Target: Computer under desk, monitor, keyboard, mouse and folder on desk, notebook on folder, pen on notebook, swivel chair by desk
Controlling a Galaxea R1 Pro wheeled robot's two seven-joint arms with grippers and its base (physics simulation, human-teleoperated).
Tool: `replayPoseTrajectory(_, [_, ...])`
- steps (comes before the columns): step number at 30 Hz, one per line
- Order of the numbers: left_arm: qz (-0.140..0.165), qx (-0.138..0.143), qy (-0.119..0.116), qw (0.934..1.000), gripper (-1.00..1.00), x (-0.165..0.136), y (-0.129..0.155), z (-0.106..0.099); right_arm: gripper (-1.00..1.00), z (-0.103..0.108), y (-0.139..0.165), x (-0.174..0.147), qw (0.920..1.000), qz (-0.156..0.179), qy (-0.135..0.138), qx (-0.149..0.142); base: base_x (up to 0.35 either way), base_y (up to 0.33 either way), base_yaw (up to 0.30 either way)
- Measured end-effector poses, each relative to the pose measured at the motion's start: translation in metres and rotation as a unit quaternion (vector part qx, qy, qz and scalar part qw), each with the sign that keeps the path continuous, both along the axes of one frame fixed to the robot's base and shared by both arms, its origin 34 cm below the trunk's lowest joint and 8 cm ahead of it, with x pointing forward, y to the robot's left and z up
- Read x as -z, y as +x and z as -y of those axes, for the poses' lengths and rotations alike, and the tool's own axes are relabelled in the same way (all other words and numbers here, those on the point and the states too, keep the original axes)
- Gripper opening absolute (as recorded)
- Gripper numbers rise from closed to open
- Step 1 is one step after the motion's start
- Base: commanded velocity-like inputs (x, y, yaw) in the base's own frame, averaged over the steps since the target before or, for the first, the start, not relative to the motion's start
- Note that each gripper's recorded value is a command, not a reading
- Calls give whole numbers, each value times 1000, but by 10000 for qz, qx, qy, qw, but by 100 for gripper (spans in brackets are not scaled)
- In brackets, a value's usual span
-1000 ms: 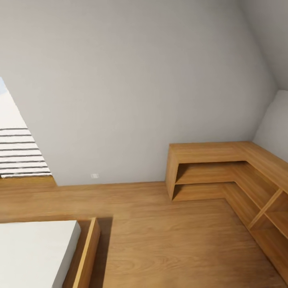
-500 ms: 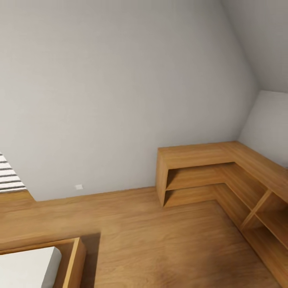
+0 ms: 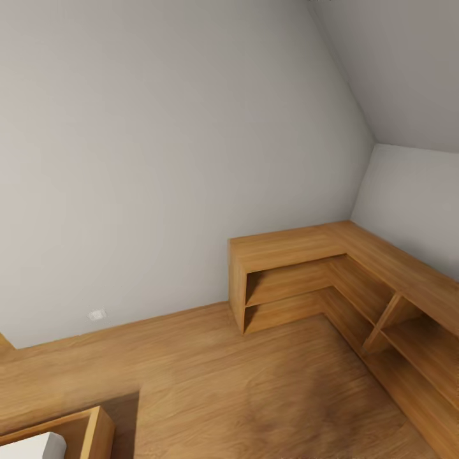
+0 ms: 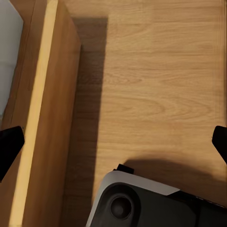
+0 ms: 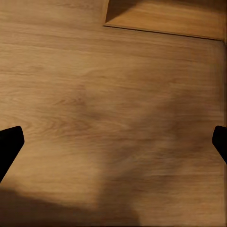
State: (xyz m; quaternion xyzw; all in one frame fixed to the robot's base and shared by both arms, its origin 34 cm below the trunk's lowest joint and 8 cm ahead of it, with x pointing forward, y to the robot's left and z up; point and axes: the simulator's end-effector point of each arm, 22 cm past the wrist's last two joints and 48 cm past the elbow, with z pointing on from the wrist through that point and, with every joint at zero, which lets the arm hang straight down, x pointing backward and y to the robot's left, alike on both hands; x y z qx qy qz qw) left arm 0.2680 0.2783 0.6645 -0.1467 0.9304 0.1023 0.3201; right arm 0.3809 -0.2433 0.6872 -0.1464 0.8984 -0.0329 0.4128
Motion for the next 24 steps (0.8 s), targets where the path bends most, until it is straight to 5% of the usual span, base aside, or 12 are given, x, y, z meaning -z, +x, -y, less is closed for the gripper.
replayPoseTrajectory(18, [34,-1,0,10000,100,-1,2,0,100,0,3,-2,10000,42,5,-1,7,0,-251])
replayPoseTrajectory(24, [48,-1,0,10000,100,-2,3,0,100,0,3,-3,10000,59,7,-1,194,0,-251])
